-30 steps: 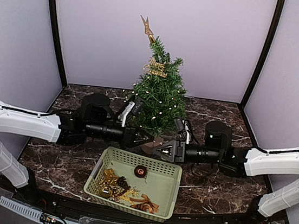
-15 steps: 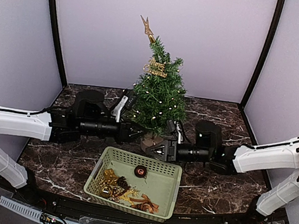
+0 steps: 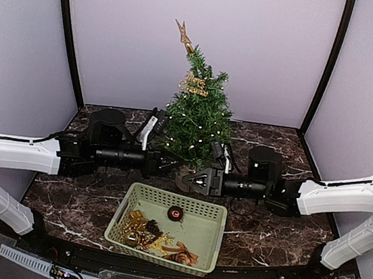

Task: Decorate the small christmas tree
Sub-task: Hang the ornament ball on the branch.

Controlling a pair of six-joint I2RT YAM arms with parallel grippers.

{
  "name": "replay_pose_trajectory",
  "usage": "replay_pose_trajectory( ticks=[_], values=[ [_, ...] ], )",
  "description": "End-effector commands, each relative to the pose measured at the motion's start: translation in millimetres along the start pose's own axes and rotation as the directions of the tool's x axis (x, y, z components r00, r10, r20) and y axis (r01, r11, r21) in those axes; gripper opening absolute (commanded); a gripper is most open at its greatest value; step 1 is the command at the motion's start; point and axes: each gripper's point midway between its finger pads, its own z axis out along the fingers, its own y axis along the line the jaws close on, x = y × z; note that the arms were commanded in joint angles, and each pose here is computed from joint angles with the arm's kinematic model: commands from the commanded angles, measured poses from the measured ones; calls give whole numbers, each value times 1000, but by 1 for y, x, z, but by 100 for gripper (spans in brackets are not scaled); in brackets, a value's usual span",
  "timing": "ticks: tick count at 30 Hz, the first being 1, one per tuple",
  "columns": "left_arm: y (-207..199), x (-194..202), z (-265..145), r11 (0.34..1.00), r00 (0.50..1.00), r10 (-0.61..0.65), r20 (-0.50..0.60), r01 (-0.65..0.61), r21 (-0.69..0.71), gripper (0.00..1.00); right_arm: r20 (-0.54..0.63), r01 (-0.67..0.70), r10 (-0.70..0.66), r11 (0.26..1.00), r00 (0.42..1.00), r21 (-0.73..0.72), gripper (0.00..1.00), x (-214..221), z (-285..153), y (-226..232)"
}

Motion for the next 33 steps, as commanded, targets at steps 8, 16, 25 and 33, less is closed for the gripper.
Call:
replay_pose_trajectory(
  ticks=[8, 16, 25, 33],
  values=[
    [-25, -50, 3, 997, 995, 19, 100, -27, 79, 0, 128, 44, -44, 999, 991, 1, 40, -34, -24, 28],
    [-23, -56, 17, 997, 997, 18, 80, -23, 72, 0, 160, 28, -27, 1000, 987, -4, 40, -39, -34, 24],
    [-23, -62, 27, 996, 996, 41, 82, -47, 74, 0, 177, 17, -15, 1000, 984, -8, 40, -47, -39, 21],
    [-16, -63, 36, 998, 997, 45, 68, -48, 44, 0, 196, -4, 3, 1000, 981, 2, 40, -53, -41, 15]
  ],
)
